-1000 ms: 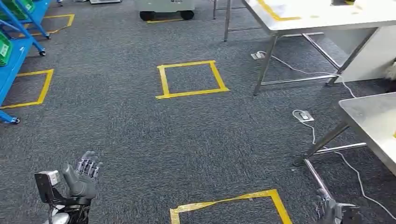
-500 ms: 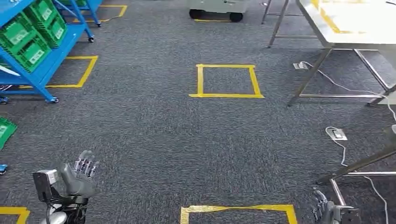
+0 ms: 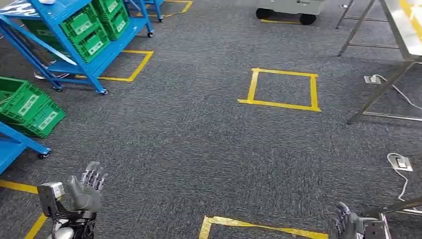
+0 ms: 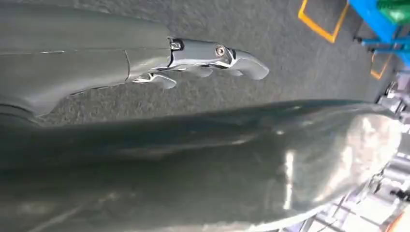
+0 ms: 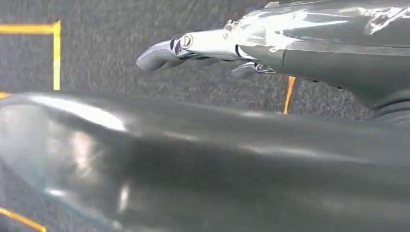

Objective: Take the parts from the cabinet and place them on the table.

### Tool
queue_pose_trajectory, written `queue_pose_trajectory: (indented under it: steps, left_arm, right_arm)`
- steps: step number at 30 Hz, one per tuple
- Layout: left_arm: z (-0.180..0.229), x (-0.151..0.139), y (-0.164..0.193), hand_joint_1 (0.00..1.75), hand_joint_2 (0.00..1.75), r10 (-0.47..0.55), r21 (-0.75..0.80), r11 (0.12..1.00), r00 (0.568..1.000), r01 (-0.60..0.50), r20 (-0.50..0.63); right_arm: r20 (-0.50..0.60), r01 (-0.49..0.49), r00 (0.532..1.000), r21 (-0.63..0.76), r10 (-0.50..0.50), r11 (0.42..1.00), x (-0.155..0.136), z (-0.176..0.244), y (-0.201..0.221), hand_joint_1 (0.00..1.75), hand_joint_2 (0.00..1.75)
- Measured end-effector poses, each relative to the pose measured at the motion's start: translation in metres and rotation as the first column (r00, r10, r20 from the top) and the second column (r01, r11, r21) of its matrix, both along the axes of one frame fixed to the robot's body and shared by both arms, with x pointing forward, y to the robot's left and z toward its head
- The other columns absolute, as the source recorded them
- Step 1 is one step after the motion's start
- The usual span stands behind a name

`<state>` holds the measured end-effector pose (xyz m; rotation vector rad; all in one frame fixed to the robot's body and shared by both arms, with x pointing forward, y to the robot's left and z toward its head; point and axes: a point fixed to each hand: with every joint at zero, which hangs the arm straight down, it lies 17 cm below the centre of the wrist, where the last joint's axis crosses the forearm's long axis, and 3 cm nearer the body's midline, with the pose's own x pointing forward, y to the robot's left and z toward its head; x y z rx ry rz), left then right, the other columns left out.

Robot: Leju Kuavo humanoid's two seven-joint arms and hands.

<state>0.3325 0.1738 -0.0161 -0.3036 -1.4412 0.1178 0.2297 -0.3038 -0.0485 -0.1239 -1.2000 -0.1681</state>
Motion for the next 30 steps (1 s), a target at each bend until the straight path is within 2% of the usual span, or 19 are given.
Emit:
queue_pose_trajectory:
  steps: [30]
  left_arm:
    - [0.0009, 0.0005, -0.0022, 0.00, 0.00, -0.004, 0.014, 1.000, 1.000, 0.004, 0.006]
  right_arm:
    - [0.001, -0.002, 1.000, -0.009, 0.002, 1.000, 0.0005, 0.0054, -0.0007, 0.00, 0.00]
